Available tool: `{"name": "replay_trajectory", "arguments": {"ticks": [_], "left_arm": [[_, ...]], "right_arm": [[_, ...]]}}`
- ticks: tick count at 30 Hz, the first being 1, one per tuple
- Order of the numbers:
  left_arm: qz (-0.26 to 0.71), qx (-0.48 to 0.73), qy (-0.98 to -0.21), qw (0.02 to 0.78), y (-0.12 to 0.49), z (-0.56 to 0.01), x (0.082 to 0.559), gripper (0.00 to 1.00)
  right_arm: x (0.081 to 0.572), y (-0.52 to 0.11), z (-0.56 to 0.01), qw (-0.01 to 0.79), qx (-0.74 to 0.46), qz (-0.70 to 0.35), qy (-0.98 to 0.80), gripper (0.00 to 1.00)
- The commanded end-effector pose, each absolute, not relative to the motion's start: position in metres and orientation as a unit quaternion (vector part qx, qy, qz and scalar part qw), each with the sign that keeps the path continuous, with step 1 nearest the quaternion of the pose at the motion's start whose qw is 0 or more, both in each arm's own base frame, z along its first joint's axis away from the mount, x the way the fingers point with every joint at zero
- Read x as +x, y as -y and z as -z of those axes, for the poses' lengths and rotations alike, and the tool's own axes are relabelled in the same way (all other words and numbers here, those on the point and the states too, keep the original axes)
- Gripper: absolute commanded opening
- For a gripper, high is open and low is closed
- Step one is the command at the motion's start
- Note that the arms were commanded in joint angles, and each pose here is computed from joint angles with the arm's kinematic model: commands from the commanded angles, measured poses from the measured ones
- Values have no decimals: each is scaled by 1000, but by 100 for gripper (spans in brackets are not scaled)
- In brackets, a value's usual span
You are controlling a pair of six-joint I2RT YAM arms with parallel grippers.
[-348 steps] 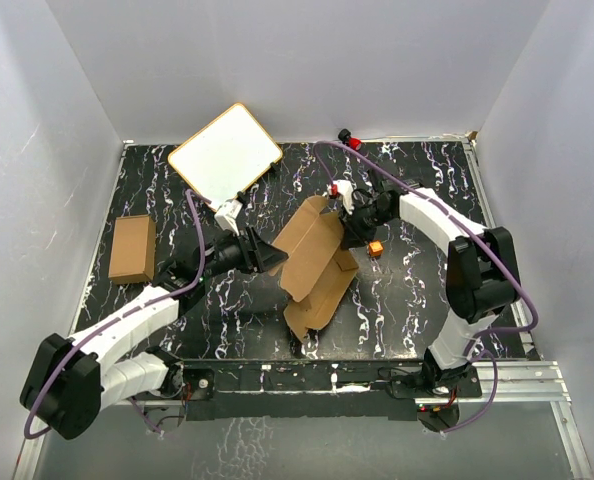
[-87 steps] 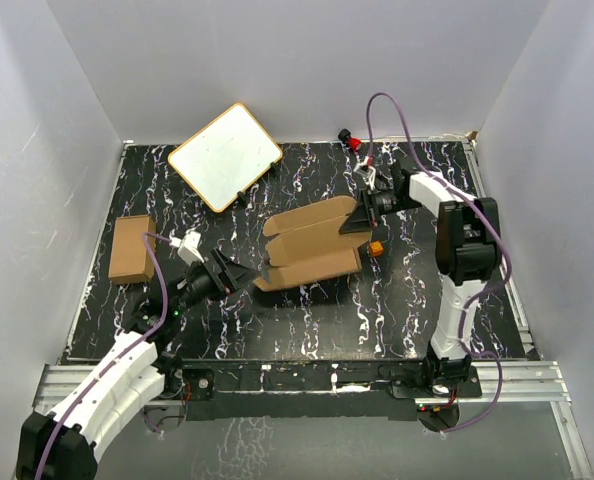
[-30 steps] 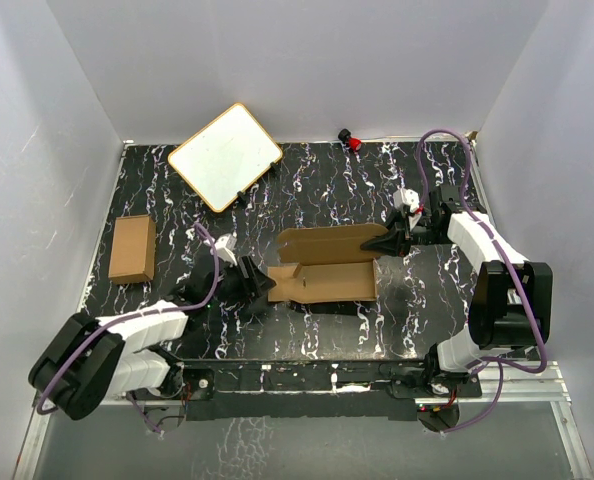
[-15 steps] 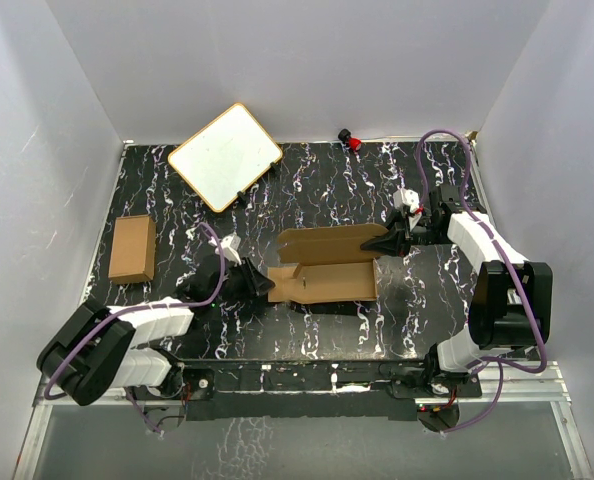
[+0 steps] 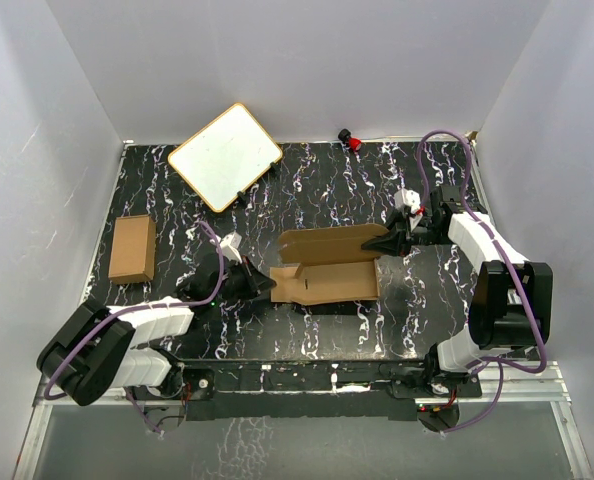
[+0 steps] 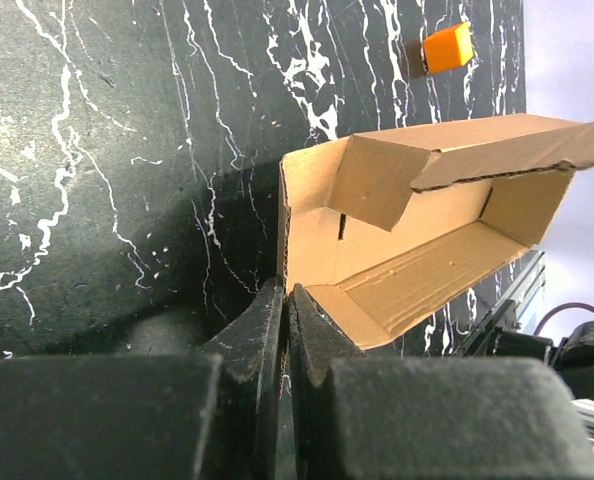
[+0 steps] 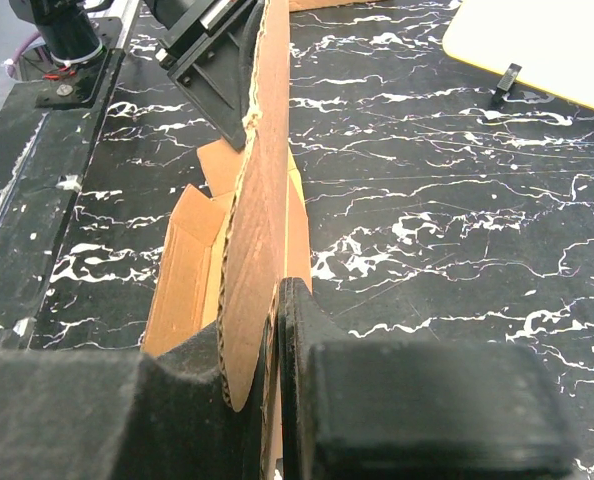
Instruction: Fold the paper box
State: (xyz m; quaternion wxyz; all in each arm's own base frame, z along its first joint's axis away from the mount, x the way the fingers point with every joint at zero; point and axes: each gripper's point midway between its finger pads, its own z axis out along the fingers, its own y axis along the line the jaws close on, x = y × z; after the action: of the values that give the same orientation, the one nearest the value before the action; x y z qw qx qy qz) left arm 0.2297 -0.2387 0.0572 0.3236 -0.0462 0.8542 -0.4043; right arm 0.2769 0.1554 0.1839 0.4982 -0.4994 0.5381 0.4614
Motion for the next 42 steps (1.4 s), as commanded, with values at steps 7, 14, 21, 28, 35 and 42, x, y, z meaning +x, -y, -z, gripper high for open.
{"name": "replay_trajectory", "arguments": {"ticks": [7,14,21,28,35,42], "left_arm": [[466,-28,-810,355,260,-106,241,0],[466,-17,-807,361,261,-110,243,0],[465,-5,-807,364,265,-114,246,0],[479,17,-798,365,273,-122,247,0],[460,38,-807,368,271,-120,247,0],[448,40,-812,371,269,-116,249,0]], "right_arm": [[271,-162,-221,571,-489,-486,-445,10],[271,-163,-222,572,-487,-488,-443,10],[271,-161,-223,574,-482,-492,-443,10],[271,-161,-221,575,-482,-491,-443,10],[281,-159,-224,566,-463,-501,-463,8],[290,-158,-224,539,-450,-514,-493,8]]}}
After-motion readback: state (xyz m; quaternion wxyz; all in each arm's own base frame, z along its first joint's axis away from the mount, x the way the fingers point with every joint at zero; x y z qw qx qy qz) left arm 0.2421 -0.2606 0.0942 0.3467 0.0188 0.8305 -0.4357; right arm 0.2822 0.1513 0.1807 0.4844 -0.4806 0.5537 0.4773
